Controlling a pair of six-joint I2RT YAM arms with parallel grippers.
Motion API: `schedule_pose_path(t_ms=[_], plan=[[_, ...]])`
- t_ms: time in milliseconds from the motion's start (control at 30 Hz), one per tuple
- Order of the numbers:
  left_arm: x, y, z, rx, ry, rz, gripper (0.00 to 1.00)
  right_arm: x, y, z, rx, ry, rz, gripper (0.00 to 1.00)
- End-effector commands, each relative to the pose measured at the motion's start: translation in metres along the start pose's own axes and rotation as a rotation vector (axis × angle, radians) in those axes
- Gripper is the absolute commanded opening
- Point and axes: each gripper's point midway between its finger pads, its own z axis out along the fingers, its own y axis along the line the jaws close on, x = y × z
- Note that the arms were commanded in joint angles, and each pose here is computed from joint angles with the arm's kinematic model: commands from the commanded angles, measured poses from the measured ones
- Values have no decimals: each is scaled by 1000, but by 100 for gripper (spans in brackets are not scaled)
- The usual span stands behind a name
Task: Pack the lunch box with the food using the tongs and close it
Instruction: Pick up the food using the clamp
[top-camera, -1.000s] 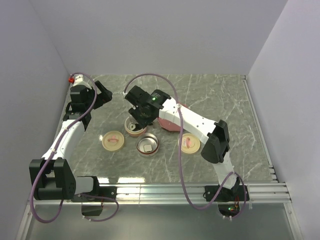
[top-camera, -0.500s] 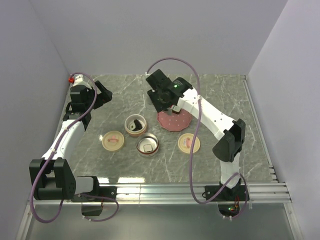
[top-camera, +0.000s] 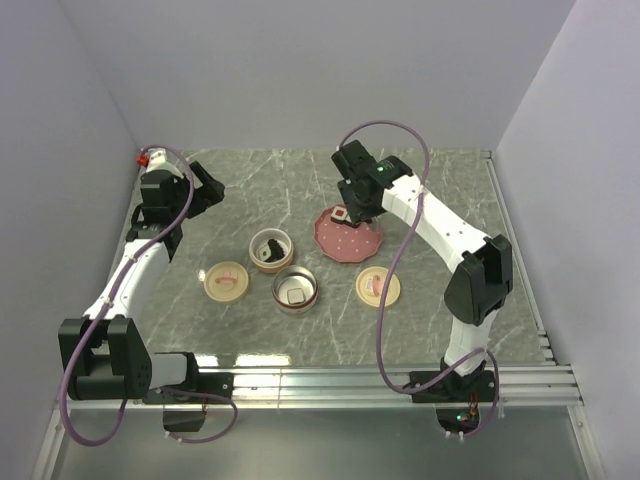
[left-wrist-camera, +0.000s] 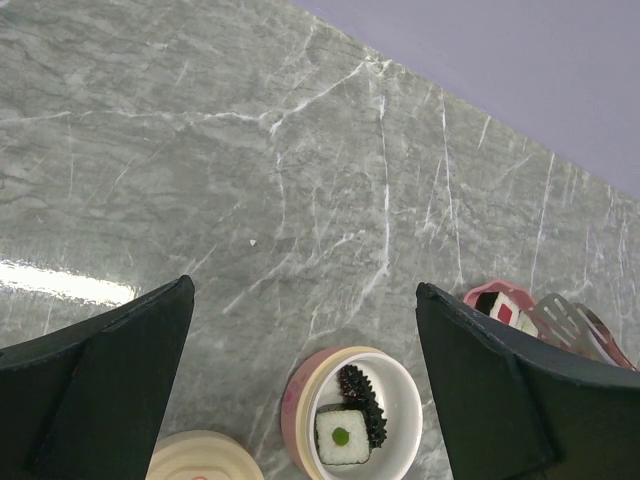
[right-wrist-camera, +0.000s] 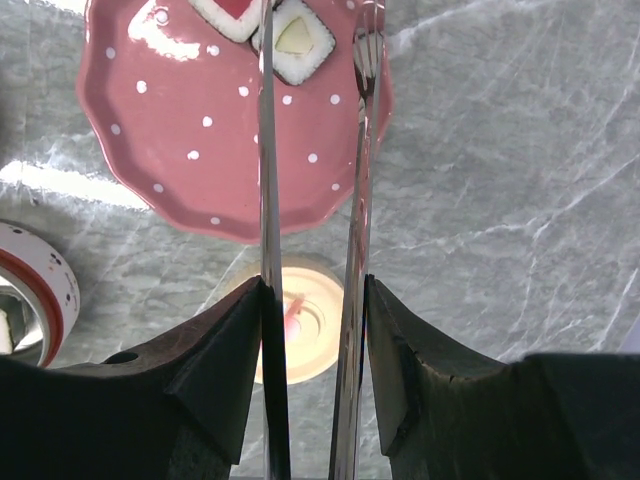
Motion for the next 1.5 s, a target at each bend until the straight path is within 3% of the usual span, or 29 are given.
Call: schedule_pose_path(t_ms=[0, 333, 1133, 1467], plan=[[-22, -14, -1, 32, -59, 1, 100, -10, -8, -13, 16, -75, 38, 51], [-22, -15, 1, 36, -55, 1, 100, 16, -6, -1, 0, -27, 52, 51], [-19, -13, 2, 30, -48, 1, 99, -9, 28, -1, -167, -61, 96, 51], [-18, -11, 3, 28, -46, 0, 99, 4, 35, 9, -181, -13, 80, 51]])
